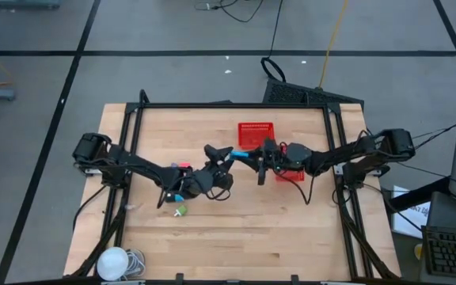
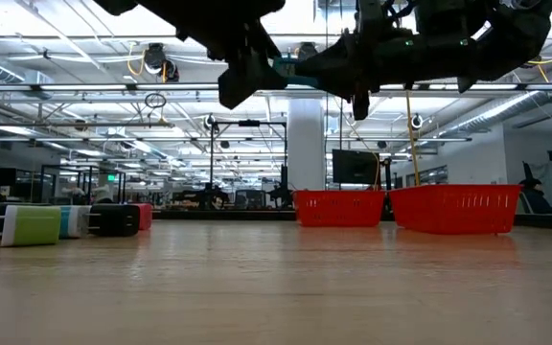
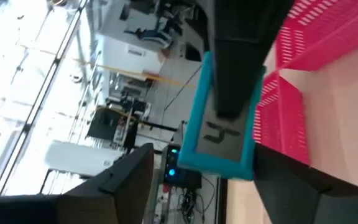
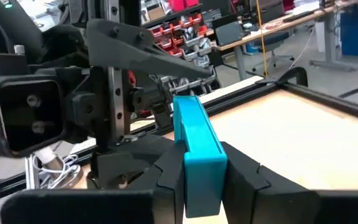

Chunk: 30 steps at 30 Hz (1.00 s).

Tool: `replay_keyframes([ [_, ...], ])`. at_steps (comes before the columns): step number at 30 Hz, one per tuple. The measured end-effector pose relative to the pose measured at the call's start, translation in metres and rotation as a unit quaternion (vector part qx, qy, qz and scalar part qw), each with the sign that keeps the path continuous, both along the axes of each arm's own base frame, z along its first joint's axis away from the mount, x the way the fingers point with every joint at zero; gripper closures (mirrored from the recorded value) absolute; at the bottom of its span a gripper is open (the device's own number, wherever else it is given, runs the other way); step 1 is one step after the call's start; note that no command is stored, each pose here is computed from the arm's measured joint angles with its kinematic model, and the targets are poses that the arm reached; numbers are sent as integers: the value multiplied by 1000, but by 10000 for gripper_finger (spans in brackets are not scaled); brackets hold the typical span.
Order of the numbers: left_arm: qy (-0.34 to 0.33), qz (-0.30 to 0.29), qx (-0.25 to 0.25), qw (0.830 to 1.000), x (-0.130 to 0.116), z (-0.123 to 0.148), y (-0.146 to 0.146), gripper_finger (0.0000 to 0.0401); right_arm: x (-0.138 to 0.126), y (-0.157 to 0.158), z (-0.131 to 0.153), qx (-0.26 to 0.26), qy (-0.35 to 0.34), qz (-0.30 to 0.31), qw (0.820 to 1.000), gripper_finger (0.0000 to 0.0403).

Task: Pick & Place Office items
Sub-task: Put the blue digital clock into the top red bin

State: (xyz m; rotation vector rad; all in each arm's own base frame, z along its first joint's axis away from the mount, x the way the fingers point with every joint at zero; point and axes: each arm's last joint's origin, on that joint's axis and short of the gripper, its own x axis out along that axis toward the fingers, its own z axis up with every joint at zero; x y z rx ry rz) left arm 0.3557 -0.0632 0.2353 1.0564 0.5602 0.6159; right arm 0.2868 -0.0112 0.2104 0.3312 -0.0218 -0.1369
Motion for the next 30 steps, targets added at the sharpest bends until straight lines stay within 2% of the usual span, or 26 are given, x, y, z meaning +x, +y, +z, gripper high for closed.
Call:
replay_keyframes([
  [5,-40,-29,-34,998,-10,18,-10,117,-13,-2,9,-19,4,0,1000,351],
  [9,-57,-91,-105,989,-24,36,-7,118,-29,-5,14,-20,4,-7,1000,343],
  [11,-54,-130,-153,978,-35,47,-1,122,-38,-6,16,-21,0,-12,1000,340],
  [14,-36,-193,-244,950,-55,64,13,129,-51,-7,13,-21,-2,-16,1000,347],
  [17,-24,-249,-334,909,-78,80,30,134,-64,-7,10,-21,-8,-20,1000,352],
  [20,-33,-286,-398,871,-98,96,46,139,-76,-7,3,-24,-5,-42,999,351],
  [25,-50,-321,-450,832,-123,113,65,148,-91,-8,-7,-24,0,-71,997,343],
  [30,-85,-373,-454,804,-139,112,74,151,-100,-7,-13,-24,-1,-70,997,352],
])
